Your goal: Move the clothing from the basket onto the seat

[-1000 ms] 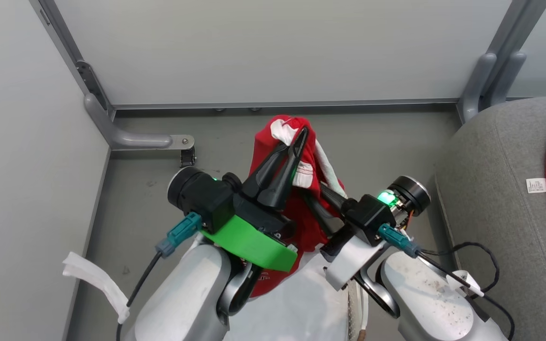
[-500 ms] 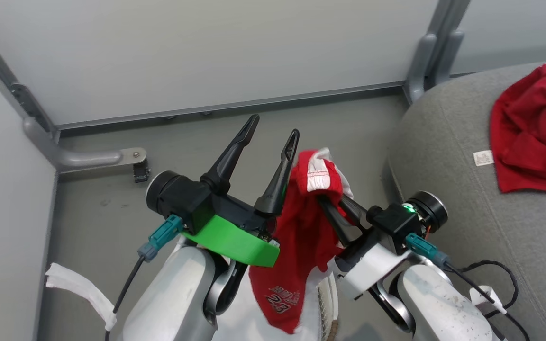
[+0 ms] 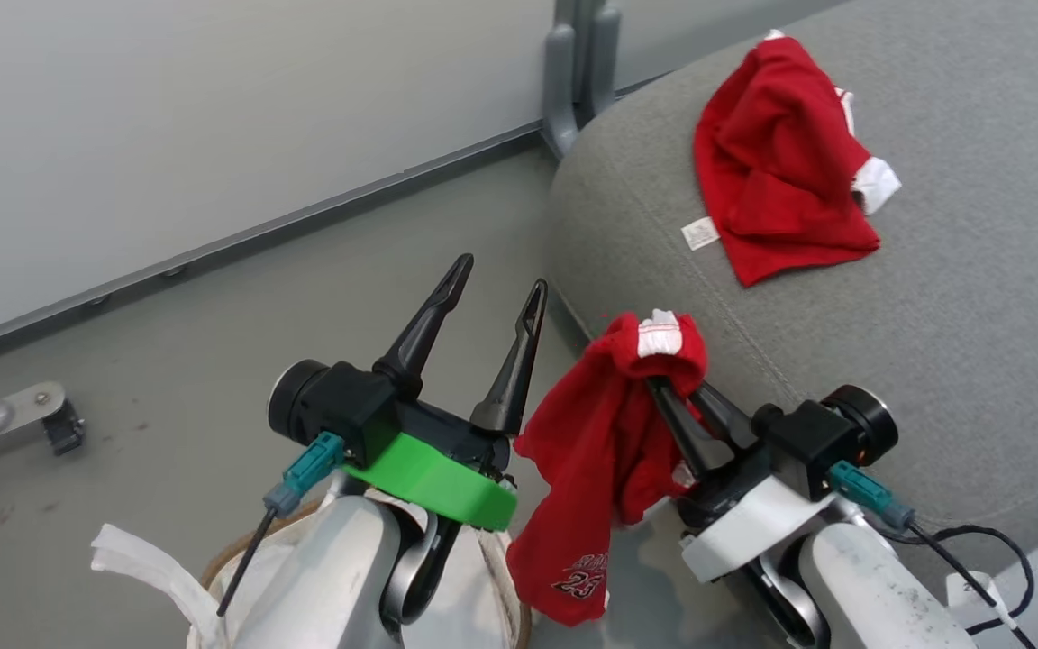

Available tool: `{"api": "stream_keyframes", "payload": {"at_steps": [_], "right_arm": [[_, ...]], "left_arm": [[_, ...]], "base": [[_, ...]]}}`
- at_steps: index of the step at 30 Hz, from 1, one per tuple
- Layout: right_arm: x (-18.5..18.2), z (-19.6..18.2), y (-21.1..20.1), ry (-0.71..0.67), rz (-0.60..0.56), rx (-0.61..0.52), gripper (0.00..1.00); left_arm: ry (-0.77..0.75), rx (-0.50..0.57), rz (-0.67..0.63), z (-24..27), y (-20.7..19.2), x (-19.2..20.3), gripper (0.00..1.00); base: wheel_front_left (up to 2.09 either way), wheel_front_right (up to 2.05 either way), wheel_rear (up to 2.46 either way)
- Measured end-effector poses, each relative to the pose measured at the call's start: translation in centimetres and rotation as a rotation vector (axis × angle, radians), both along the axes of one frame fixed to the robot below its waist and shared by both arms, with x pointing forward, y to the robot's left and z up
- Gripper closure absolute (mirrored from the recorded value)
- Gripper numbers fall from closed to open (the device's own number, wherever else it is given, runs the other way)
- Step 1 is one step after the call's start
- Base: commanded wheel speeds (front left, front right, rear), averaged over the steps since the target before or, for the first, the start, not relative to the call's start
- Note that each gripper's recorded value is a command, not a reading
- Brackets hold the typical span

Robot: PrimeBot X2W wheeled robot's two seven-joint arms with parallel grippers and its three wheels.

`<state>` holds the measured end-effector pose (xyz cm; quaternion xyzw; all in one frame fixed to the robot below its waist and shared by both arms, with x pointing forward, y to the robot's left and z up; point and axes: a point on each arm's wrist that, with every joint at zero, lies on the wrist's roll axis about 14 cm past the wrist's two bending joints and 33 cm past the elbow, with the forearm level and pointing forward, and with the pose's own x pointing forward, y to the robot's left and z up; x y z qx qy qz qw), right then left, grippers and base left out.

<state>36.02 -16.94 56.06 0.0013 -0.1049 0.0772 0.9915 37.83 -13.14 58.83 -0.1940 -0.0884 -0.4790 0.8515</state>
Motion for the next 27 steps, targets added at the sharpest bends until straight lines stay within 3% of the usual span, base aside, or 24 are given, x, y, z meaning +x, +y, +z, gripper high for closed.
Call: {"api": "stream_keyframes", "payload": {"at_steps": [7,13,17,23,27], "right_arm": [[-3.1,0.4,-6.7,-0.004,-0.211,-0.027,1.00],[-3.2,1.8,-11.0,-0.015,-0.298,-0.148,1.00],[-1.7,5.9,-14.3,-0.081,-0.330,-0.314,1.00],[1.1,14.8,-18.7,-0.221,-0.392,-0.577,1.00],[2.7,19.4,-20.7,-0.277,-0.446,-0.699,1.00]], "left_arm": [[0.024,0.031,-0.175,-1.8,-4.4,-3.0,0.00],[0.087,0.045,-0.239,-4.2,-5.5,-3.5,0.00],[0.122,0.073,-0.251,-6.2,-5.4,-3.0,0.00],[0.165,0.097,-0.247,-9.0,-4.9,-1.4,0.00],[0.191,0.103,-0.241,-10.5,-4.5,-0.5,0.00]], "base": [[0.00,0.00,0.00],[0.00,0.00,0.00],[0.00,0.00,0.00],[0.00,0.00,0.00],[0.00,0.00,0.00]]}}
